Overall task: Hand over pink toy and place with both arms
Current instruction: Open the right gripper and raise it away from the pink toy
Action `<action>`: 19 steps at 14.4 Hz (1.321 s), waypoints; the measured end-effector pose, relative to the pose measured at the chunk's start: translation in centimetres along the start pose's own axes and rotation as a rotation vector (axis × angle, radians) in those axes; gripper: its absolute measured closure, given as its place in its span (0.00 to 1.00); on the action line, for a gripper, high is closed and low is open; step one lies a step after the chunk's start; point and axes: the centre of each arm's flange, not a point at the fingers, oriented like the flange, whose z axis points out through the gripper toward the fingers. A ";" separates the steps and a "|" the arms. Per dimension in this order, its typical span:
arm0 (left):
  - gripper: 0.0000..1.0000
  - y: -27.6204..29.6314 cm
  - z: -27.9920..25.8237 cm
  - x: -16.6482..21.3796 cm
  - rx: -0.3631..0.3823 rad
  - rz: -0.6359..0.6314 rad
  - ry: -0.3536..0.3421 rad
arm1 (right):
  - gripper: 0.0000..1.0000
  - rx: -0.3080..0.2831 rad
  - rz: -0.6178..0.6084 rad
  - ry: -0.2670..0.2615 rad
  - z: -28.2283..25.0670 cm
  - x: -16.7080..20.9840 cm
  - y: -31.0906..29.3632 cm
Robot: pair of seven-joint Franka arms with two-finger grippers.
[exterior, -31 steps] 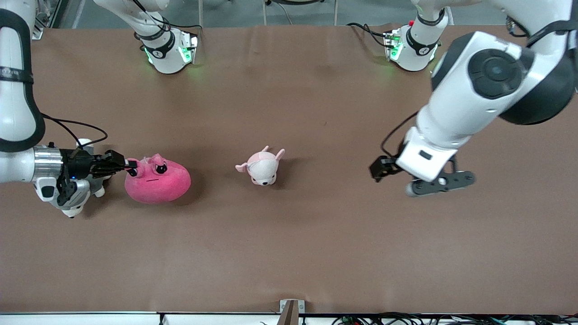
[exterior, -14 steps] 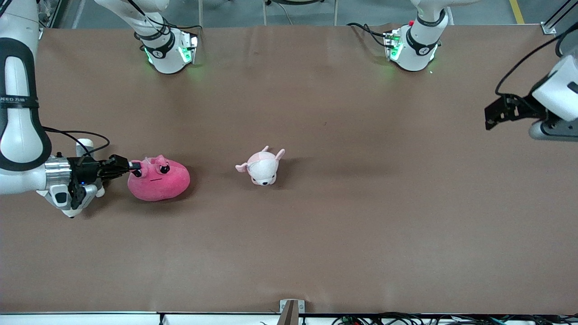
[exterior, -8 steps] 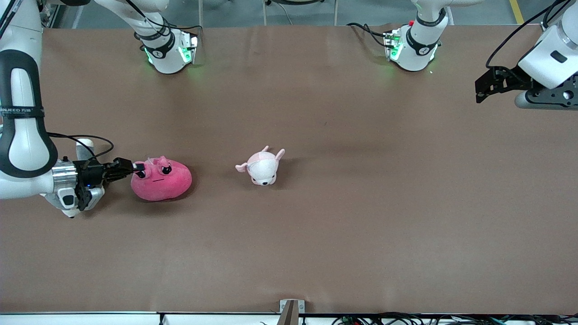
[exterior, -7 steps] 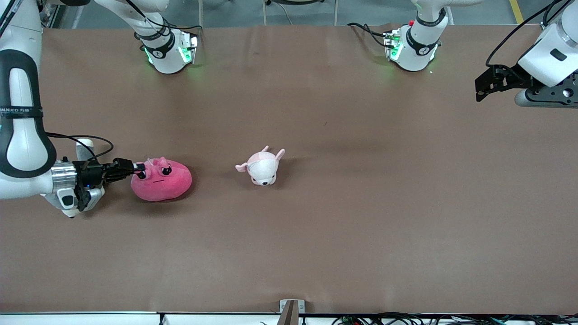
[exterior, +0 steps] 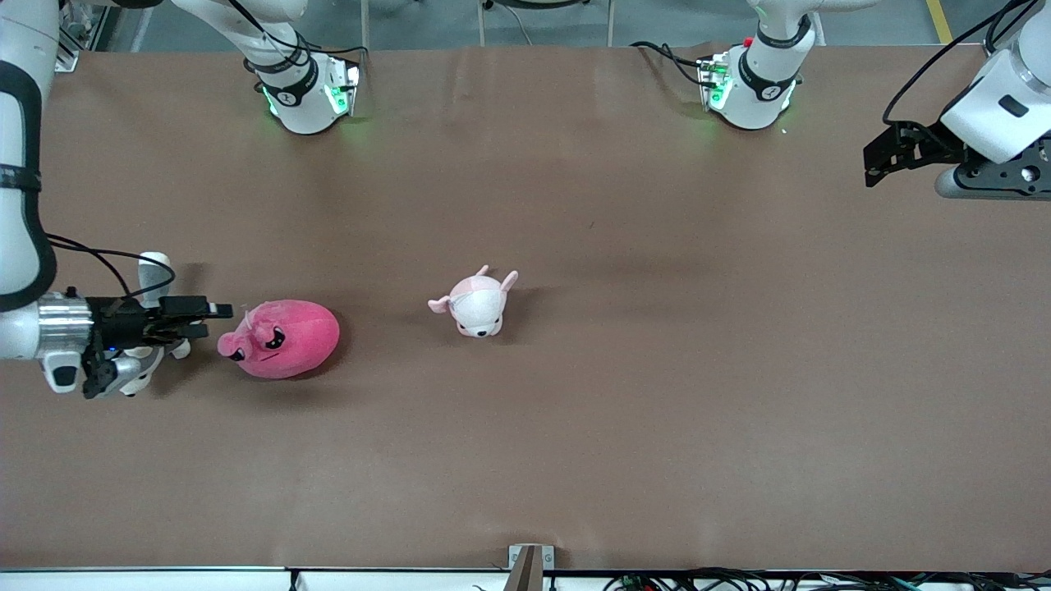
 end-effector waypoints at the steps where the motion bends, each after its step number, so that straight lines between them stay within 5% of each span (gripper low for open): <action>1: 0.00 -0.3 0.0 0.0 0.000 -0.005 -0.001 | 0.00 -0.022 0.001 -0.006 -1.2 -0.1 -0.8; 5: 0.00 -0.5 0.1 0.0 -0.003 -0.010 0.001 | 0.00 -0.177 0.049 -0.022 -5.1 -0.7 -2.1; 11: 0.00 -0.5 0.0 0.3 -0.005 -0.010 0.019 | 0.00 -0.449 0.174 0.054 -12.6 -4.0 -8.3; 15: 0.00 -0.6 -0.1 0.4 -0.005 -0.011 0.026 | 0.00 -0.506 0.303 0.158 -16.3 -5.9 -11.6; 19: 0.00 -0.9 -0.1 0.6 -0.006 -0.017 0.037 | 0.00 -0.587 0.327 0.170 -16.3 -5.9 -13.6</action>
